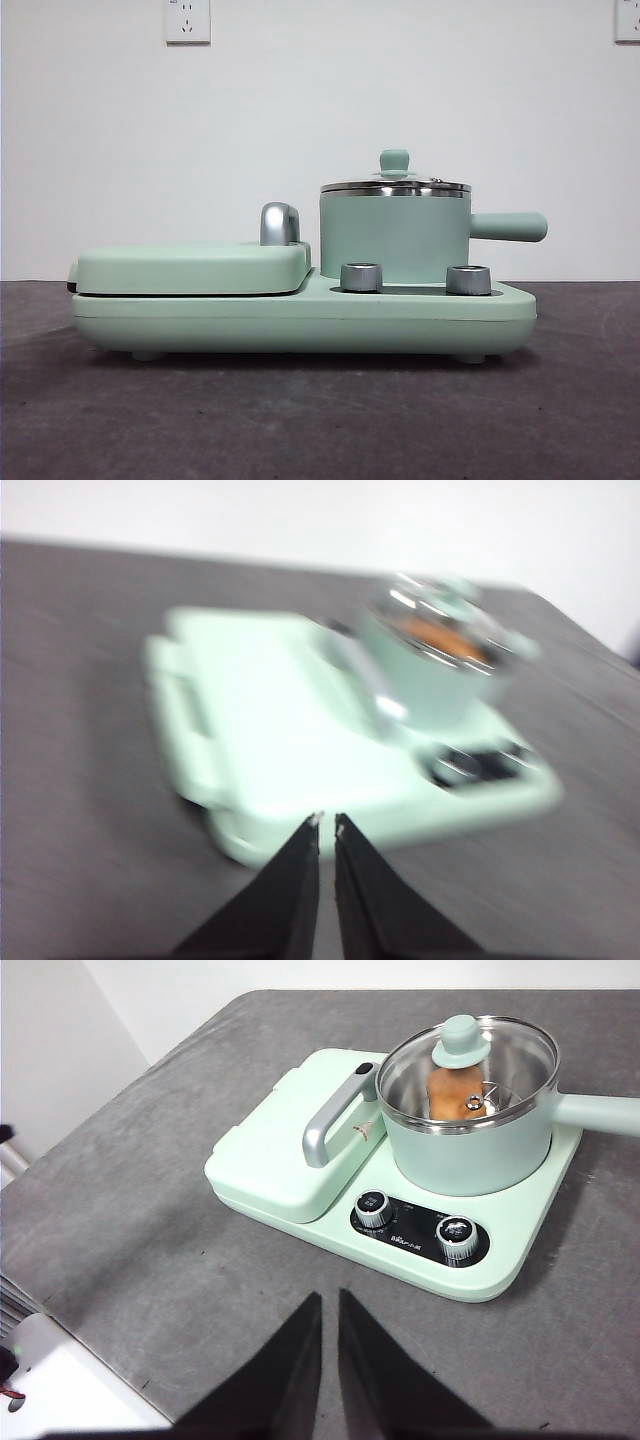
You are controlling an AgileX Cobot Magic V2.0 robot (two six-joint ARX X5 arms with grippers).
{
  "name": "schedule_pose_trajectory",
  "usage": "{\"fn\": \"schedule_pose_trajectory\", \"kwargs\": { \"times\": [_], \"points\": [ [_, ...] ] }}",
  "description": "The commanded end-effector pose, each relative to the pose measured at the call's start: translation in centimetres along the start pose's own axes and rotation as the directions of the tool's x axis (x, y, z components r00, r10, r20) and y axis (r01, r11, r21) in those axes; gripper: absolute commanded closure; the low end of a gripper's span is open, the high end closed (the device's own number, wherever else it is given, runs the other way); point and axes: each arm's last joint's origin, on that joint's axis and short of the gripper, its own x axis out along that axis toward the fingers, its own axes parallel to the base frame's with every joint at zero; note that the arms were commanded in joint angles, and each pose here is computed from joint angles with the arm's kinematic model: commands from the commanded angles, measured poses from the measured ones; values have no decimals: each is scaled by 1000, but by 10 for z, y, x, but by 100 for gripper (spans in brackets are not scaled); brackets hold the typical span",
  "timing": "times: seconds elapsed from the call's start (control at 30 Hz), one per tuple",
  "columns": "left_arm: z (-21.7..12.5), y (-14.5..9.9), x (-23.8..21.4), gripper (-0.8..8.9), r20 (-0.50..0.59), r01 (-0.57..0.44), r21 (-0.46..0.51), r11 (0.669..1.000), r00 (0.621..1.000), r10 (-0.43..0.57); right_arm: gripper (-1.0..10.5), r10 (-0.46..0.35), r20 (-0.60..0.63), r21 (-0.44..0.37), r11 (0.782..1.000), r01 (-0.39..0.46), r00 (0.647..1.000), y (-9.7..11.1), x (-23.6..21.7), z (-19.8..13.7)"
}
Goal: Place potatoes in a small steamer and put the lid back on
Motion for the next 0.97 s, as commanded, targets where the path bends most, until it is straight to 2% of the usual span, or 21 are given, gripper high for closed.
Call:
{"fn": "schedule_pose_trajectory", "kwargs": {
  "times": [0.03, 0.17, 0.27, 0.4, 0.57, 0.97],
  "points": [
    [-18, 14, 15, 789, 114, -110, 113, 987, 989, 97, 922, 8, 10, -14, 1000, -8, 1000, 1, 0, 2],
    [-57, 37, 38, 789, 165, -237, 105, 966, 962, 219, 922, 8, 11, -14, 1000, -7, 1000, 1, 0, 2],
    [-86, 50, 50, 789, 122, -283, 88, 955, 955, 271, 922, 8, 10, -14, 1000, -8, 1000, 1, 0, 2],
    [-112, 59, 61, 789, 68, -297, 84, 951, 954, 292, 922, 7, 10, -14, 1000, -7, 1000, 1, 0, 2],
    [-109, 59, 62, 789, 140, -306, 170, 937, 948, 284, 922, 8, 11, -15, 1000, -8, 1000, 1, -1, 2],
    [-113, 61, 64, 789, 137, -305, 158, 939, 949, 285, 922, 8, 12, -14, 1000, -8, 1000, 1, -1, 2]
  ]
}}
